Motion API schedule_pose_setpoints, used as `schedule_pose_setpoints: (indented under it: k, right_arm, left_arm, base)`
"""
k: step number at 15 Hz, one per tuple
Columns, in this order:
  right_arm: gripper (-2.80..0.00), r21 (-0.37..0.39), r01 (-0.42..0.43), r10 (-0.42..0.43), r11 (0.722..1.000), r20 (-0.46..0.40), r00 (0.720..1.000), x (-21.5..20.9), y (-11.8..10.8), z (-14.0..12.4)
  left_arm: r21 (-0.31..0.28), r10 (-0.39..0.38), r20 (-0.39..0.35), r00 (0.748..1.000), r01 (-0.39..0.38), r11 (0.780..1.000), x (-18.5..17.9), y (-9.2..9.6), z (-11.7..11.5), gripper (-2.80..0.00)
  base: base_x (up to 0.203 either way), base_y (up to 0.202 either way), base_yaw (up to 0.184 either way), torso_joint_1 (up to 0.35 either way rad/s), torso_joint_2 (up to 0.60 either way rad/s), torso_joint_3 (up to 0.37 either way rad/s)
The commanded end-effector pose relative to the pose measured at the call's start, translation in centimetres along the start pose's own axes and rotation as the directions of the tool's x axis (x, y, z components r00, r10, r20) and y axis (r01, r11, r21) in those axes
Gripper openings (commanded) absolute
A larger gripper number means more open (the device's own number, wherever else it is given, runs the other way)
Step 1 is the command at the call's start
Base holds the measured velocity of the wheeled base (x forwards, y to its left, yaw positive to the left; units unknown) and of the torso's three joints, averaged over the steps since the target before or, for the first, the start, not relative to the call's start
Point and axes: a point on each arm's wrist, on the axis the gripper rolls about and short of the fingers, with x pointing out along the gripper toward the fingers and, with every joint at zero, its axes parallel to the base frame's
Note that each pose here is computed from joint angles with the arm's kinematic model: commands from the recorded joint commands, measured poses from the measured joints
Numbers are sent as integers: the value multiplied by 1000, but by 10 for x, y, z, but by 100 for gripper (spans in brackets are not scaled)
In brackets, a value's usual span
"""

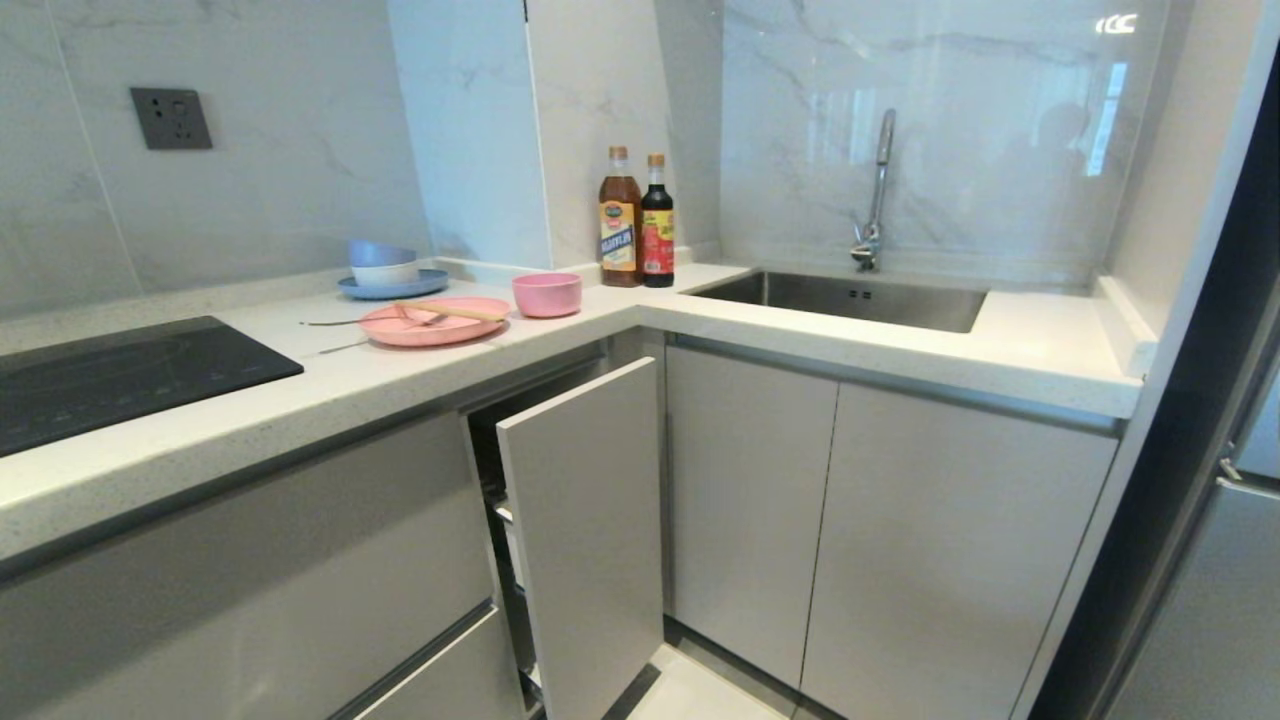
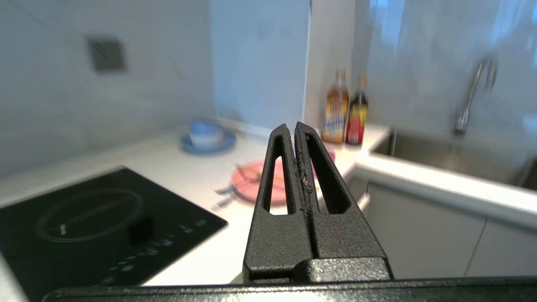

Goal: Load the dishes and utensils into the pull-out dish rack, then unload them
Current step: Open the cupboard

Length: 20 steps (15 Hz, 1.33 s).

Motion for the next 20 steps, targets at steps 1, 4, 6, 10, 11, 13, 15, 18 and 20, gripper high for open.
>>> schedule_pose_setpoints:
  k: [1,4,6,10,11,13,15,18,20]
  right_arm:
    - [-280,0,0,0,1000,-1,1000,0,0,0]
    - [-280,0,0,0,1000,-1,1000,0,0,0]
    - [-280,0,0,0,1000,-1,1000,0,0,0]
    - [-280,0,0,0,1000,0,1000,0,0,0]
    - [-280,0,-1,1,1000,-1,1000,0,0,0]
    - [-280,0,0,0,1000,-1,1000,0,0,0]
    - [-280,0,0,0,1000,-1,1000,0,0,0]
    - [-280,0,-1,1,1000,-1,1000,0,0,0]
    - [-280,0,0,0,1000,-1,1000,0,0,0]
  left_arm:
    - [11,-39,-201,979,42,999,85,-11,-28,-280]
    - [-17,-156,-451,879,167,986,138,-22,-65,-280]
    - [-14,-182,-558,810,210,978,169,-27,-94,-280]
    - [-3,-181,-686,705,246,969,209,-36,-142,-280]
    - [-4,-190,-696,692,260,965,209,-41,-145,-280]
    - [19,-209,-694,689,308,951,206,-52,-143,-280]
    - [80,-176,-710,682,326,942,210,-67,-149,-280]
    - [96,-168,-740,651,350,932,228,-83,-173,-280]
    - [119,-149,-763,629,363,924,239,-91,-189,-280]
  base:
    - [0,0,0,0,0,0]
    - [0,0,0,0,0,0]
    - [0,0,0,0,0,0]
    - [0,0,0,0,0,0]
    - [0,0,0,0,0,0]
    - [0,0,0,0,0,0]
    - [0,0,0,0,0,0]
    - [0,0,0,0,0,0]
    - [0,0,0,0,0,0]
